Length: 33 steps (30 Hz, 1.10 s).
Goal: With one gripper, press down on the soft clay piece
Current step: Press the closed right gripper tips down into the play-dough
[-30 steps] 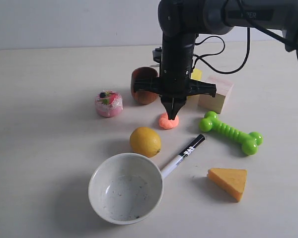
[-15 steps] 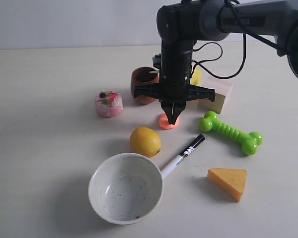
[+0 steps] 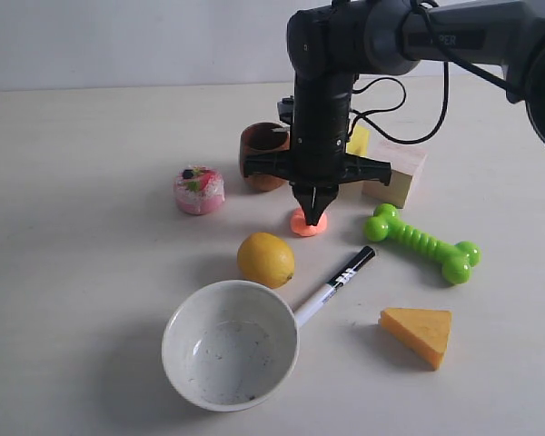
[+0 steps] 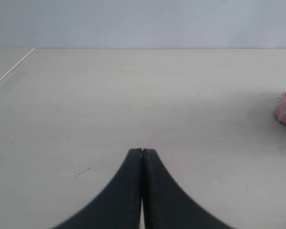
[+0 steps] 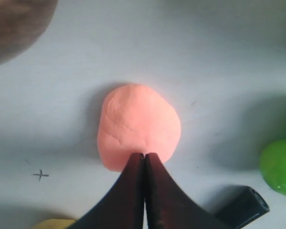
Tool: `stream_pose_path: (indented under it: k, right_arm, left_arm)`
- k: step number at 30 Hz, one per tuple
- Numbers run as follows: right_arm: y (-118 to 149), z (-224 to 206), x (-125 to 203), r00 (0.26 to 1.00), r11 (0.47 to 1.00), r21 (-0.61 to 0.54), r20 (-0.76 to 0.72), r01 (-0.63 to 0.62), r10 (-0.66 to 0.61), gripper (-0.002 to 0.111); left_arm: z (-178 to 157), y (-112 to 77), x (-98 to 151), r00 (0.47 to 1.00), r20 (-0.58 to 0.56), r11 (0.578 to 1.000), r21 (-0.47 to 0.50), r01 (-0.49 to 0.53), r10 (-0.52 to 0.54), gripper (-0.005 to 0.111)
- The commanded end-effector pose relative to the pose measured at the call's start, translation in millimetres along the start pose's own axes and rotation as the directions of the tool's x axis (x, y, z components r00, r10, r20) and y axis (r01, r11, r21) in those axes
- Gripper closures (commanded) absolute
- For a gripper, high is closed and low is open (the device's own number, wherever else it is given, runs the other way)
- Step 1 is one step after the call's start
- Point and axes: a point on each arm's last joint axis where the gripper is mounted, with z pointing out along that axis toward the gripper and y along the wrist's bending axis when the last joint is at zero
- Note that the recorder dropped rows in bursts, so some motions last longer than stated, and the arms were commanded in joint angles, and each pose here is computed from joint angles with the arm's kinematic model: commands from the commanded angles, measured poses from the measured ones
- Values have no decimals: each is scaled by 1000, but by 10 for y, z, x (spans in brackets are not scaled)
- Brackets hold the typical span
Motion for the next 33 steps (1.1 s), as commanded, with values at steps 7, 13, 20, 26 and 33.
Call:
stream_pose_path:
  k: [7, 13, 20, 26, 33]
  right_arm:
    - [18, -2, -29, 999, 1000, -22, 36, 11, -10, 108]
    - [17, -2, -30, 999, 1000, -20, 37, 12, -11, 108]
    - [17, 153, -40, 1000, 1000, -2, 8, 9, -9, 108]
    - [31, 280, -34, 1000, 1000, -4, -28, 15, -15, 108]
    - [28, 346, -36, 999, 1000, 4, -40, 23, -23, 108]
  left_arm:
    - [-5, -3, -10, 1000, 15, 1000, 5, 2, -2, 107]
    - [-5, -3, -10, 1000, 15, 1000, 5, 2, -2, 107]
    - [-5, -3, -10, 1000, 15, 1000, 5, 2, -2, 107]
    - [-5, -3, -10, 1000, 15, 1000, 5, 2, -2, 107]
    - [-5, -3, -10, 1000, 15, 1000, 5, 2, -2, 107]
